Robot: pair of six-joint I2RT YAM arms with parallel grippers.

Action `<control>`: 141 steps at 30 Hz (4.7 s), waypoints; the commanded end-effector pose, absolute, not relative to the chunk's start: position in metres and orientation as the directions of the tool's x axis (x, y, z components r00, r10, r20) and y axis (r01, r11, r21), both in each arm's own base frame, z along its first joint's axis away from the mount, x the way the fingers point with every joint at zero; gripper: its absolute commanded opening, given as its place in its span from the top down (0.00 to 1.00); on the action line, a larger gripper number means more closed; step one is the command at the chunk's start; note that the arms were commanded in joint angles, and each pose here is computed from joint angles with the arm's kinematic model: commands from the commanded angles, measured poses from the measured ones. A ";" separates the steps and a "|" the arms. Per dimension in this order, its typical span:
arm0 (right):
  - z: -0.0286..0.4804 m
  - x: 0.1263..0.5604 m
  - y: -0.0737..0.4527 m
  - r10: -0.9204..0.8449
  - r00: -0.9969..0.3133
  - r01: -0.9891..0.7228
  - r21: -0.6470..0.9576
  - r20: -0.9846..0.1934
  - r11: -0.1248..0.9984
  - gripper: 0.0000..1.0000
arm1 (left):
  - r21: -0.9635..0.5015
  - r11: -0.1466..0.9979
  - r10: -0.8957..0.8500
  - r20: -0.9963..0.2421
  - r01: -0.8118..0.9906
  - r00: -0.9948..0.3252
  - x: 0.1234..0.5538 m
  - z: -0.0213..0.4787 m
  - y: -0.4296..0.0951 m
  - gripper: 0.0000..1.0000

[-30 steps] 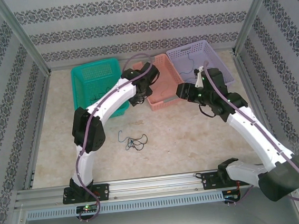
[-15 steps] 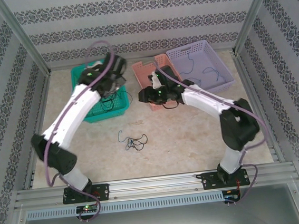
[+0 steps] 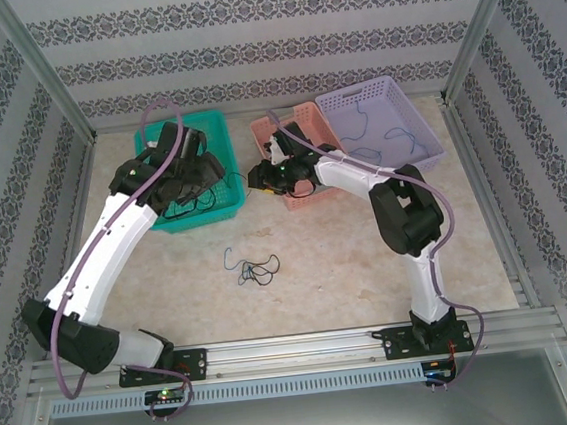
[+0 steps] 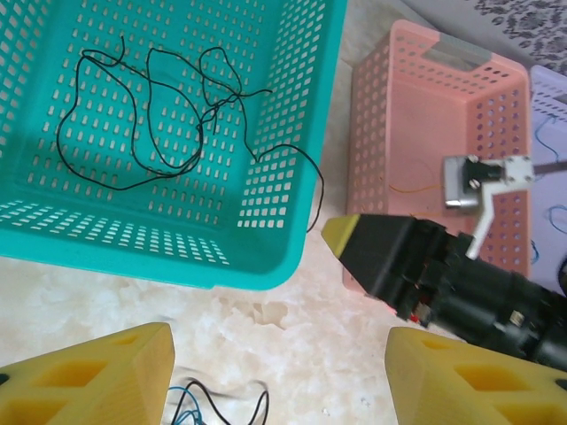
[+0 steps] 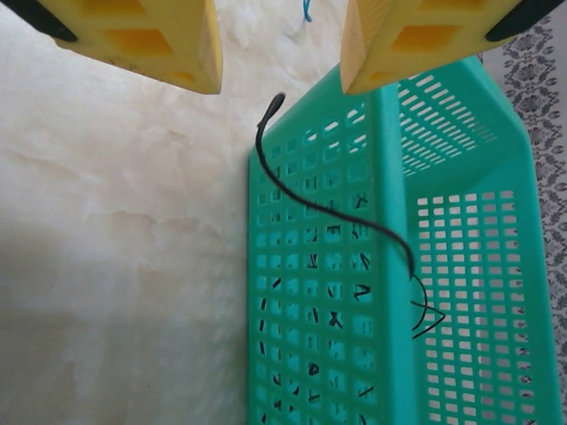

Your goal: Untangle the cables

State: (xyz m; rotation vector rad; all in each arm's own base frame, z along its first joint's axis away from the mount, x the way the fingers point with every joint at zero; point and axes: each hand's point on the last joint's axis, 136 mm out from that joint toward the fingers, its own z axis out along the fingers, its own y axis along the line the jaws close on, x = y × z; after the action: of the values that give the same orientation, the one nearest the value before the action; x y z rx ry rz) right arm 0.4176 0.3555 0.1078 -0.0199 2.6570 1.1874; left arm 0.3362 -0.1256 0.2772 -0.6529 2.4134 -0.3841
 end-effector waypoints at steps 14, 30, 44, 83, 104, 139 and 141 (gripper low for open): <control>0.102 0.435 0.381 0.085 -0.976 -0.097 0.755 -0.199 0.649 0.70 | -0.475 0.827 -0.534 -0.495 -0.301 -0.686 0.319 0.295 -0.124 0.35; 0.089 0.421 0.375 0.065 -0.979 -0.087 0.687 -0.192 0.721 0.70 | -0.515 0.807 -0.551 -0.485 -0.287 -0.680 0.322 0.301 -0.130 0.38; 0.120 0.431 0.372 0.101 -0.950 -0.130 0.671 -0.295 0.730 1.00 | -0.509 0.816 -0.538 -0.492 -0.276 -0.684 0.318 0.305 -0.128 0.41; 0.230 0.380 0.326 0.084 -0.860 -0.235 0.536 -0.503 0.811 0.67 | -0.398 0.857 -0.475 -0.363 -0.328 -0.801 0.282 0.236 -0.121 0.41; 0.087 0.215 0.350 -0.367 -0.885 -0.466 0.520 -0.287 0.716 0.55 | -0.271 0.922 -0.350 -0.273 -0.278 -0.896 0.252 0.059 -0.120 0.63; 0.095 0.214 0.326 -0.532 -0.732 -0.676 0.357 -0.425 0.645 1.00 | -0.588 0.767 -0.472 -0.247 -0.257 -0.846 0.255 0.126 -0.160 0.44; 0.103 0.214 0.312 -0.520 -0.730 -0.679 0.379 -0.444 0.629 1.00 | -0.632 0.746 -0.449 -0.242 -0.212 -0.860 0.263 0.135 -0.178 0.43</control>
State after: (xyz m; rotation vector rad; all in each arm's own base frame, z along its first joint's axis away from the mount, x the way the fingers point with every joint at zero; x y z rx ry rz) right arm 0.2160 0.3185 0.0902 -0.8867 2.6527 0.6914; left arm 0.2443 -0.1443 0.1074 -0.5901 2.6406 -0.6606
